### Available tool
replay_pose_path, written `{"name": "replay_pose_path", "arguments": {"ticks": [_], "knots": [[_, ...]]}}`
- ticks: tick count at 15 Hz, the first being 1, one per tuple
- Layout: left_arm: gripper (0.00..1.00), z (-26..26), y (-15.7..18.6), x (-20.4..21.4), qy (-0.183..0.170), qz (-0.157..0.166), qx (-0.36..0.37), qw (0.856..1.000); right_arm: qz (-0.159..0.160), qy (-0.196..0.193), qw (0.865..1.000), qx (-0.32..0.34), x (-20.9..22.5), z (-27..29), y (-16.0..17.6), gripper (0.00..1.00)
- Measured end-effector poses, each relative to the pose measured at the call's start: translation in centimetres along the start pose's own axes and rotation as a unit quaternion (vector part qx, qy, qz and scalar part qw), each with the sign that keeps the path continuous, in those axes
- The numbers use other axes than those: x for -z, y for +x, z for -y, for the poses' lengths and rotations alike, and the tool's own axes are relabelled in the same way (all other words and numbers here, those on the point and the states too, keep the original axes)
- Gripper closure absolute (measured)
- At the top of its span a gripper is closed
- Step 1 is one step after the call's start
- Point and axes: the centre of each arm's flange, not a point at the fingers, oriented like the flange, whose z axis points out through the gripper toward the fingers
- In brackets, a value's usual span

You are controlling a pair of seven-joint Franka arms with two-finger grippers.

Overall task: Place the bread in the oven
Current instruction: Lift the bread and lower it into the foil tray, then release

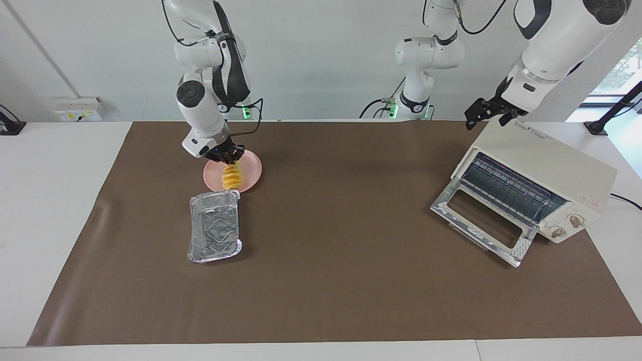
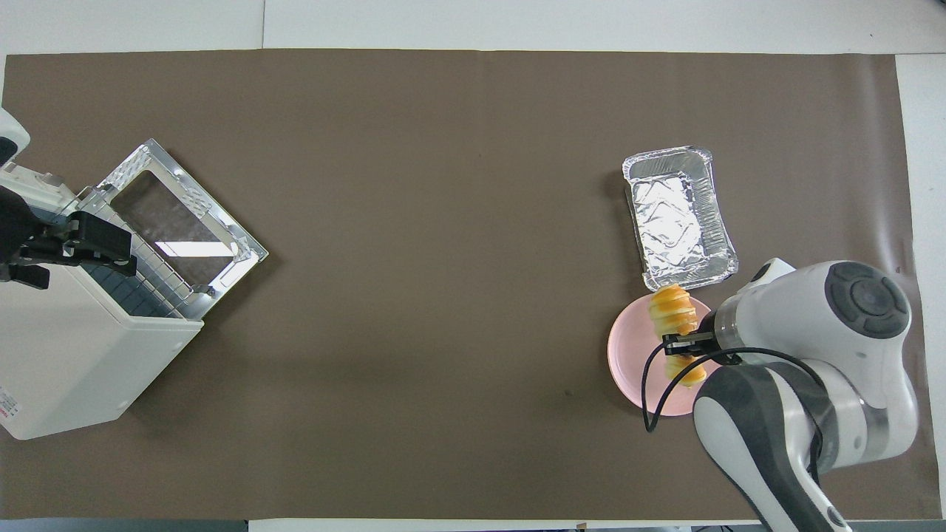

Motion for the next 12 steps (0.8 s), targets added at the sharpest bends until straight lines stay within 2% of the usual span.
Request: {"name": "replay_pose_path", "arguments": {"ticks": [3, 5, 9, 12], "knots": [[0.00, 0.0, 0.0, 0.0, 0.000, 0.000, 0.000, 1.000, -0.029, 0.010, 1.000, -0.001, 6.4, -2.6, 2.7, 0.91], [0.00, 0.0, 0.0, 0.0, 0.000, 0.000, 0.000, 1.000, -0.044, 0.015, 0.999, 0.005, 7.5, -4.6, 4.9, 0.91], [0.00, 0.0, 0.0, 0.0, 0.000, 0.000, 0.000, 1.000, -0.073, 0.020, 0.997, 0.008, 5.1, -5.3, 10.5, 0.91], [0.00, 0.0, 0.0, 0.0, 0.000, 0.000, 0.000, 1.000, -0.082, 0.023, 0.996, 0.013, 2.4, -4.7, 13.2, 0.91]]}}
